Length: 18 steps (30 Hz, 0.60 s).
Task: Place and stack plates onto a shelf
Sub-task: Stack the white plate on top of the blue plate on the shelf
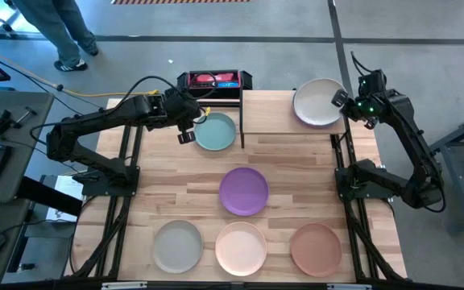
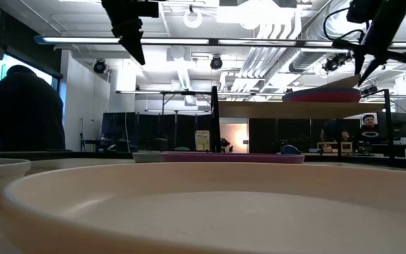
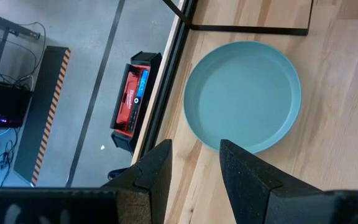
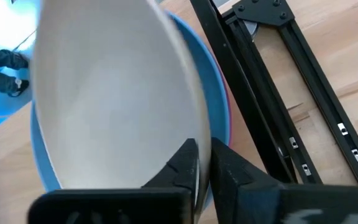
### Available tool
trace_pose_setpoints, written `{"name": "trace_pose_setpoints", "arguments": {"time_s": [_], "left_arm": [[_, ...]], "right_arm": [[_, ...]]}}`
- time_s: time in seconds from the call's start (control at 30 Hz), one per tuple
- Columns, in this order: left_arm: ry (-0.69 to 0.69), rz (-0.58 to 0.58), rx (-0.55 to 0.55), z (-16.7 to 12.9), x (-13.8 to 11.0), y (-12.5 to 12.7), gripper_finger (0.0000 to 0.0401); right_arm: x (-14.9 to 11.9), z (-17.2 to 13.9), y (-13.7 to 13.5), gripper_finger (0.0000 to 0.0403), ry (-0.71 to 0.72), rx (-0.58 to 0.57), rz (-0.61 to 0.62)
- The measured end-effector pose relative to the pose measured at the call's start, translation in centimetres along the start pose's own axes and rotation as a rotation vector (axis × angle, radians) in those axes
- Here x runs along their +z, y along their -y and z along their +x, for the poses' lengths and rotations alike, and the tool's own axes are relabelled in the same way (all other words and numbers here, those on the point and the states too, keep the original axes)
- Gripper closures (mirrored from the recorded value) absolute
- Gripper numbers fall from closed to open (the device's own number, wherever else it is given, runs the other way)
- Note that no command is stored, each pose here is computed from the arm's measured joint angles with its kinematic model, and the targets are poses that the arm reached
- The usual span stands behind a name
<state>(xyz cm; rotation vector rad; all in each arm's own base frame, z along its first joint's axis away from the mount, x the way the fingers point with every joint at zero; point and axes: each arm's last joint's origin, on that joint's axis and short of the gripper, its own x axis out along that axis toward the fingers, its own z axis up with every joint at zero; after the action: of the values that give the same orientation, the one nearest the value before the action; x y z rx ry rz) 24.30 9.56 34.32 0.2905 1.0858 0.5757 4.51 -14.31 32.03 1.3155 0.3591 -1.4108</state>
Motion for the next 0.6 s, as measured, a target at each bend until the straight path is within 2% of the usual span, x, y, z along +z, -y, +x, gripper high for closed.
{"name": "trace_pose_setpoints", "arguments": {"time_s": [0.3,0.6], "left_arm": [[0.000,0.000,0.000,0.00,0.00,0.00,0.0277],[0.000,0.000,0.000,0.00,0.00,0.00,0.0277]], "right_arm": [[0.06,0.00,-0.08,0.0298,0.003,0.012,-0.002],[0.04,-0.01,-0.36,0.0223,-0.033,0.075,-0.008]]}}
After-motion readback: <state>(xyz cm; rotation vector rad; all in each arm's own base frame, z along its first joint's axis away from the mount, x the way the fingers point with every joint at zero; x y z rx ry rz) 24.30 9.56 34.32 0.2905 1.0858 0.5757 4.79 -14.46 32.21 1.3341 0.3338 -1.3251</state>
